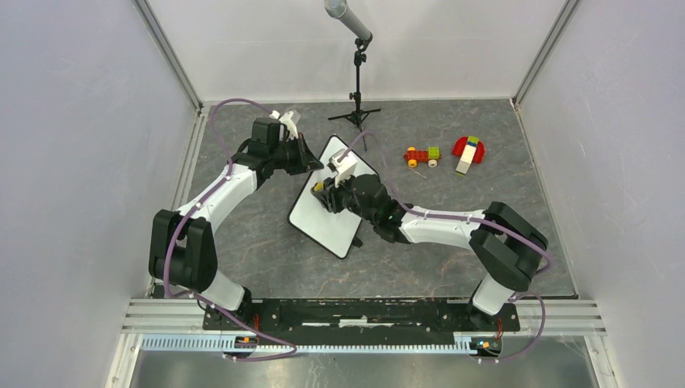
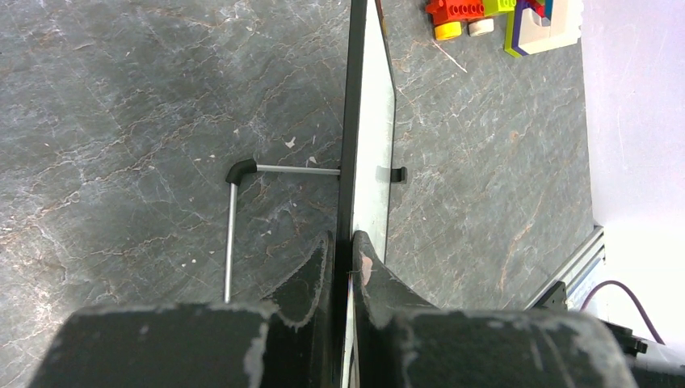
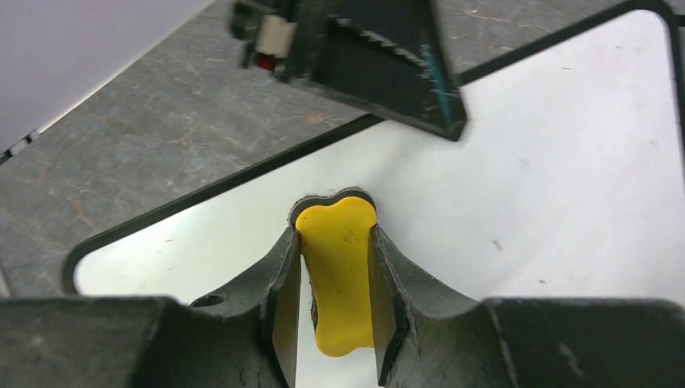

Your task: Erase the whiteboard

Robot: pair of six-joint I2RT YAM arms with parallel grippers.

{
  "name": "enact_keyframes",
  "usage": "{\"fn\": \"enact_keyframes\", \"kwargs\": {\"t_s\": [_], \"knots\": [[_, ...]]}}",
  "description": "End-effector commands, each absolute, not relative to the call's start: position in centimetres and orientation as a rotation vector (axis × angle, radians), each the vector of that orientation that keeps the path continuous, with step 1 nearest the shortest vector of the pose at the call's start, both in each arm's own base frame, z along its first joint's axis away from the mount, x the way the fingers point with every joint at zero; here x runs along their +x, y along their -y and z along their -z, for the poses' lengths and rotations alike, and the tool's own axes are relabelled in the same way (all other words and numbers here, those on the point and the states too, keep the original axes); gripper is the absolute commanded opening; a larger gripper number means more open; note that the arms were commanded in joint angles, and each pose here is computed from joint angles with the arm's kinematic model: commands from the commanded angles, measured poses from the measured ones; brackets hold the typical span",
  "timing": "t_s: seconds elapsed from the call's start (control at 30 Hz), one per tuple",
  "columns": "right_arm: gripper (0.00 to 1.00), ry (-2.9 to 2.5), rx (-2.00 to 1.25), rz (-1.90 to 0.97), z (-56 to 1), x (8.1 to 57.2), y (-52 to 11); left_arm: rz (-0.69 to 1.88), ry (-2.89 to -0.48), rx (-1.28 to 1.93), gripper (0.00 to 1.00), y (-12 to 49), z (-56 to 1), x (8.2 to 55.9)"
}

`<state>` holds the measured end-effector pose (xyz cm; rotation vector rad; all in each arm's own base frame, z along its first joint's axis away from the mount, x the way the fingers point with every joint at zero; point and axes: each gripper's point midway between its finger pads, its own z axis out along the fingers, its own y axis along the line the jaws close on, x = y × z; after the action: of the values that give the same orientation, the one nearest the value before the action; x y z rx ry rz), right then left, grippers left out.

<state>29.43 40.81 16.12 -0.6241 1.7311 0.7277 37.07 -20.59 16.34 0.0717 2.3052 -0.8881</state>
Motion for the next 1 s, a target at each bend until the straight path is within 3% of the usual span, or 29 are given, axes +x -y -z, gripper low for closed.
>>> {"fn": "enact_keyframes", "kwargs": {"t_s": [0.0,0.37,0.47,0.73,0.97], "knots": [[0.26,-1.883,-0.68,-0.593,-11.1,29.7,-38.5,0.935,-2.319,0.135,0.02,22.0,-17.0,35.3],[0.26,-1.758,-0.947,-0.793,-12.6,20.8,-43.9,0.944,-2.324,0.131,0.02,22.1,-16.8,35.3],[0.26,-1.747,-0.9,-0.85,-12.7,20.3,-43.0,0.944,-2.323,0.134,0.02,22.2,-16.8,35.2],[0.25,-1.859,-0.578,-0.742,-12.5,25.0,-33.3,0.929,-2.329,0.119,0.02,22.0,-16.8,35.3],[0.26,-1.999,-0.459,-0.314,-9.2,25.6,-21.5,0.918,-2.326,0.118,0.05,21.9,-17.2,35.2]]}}
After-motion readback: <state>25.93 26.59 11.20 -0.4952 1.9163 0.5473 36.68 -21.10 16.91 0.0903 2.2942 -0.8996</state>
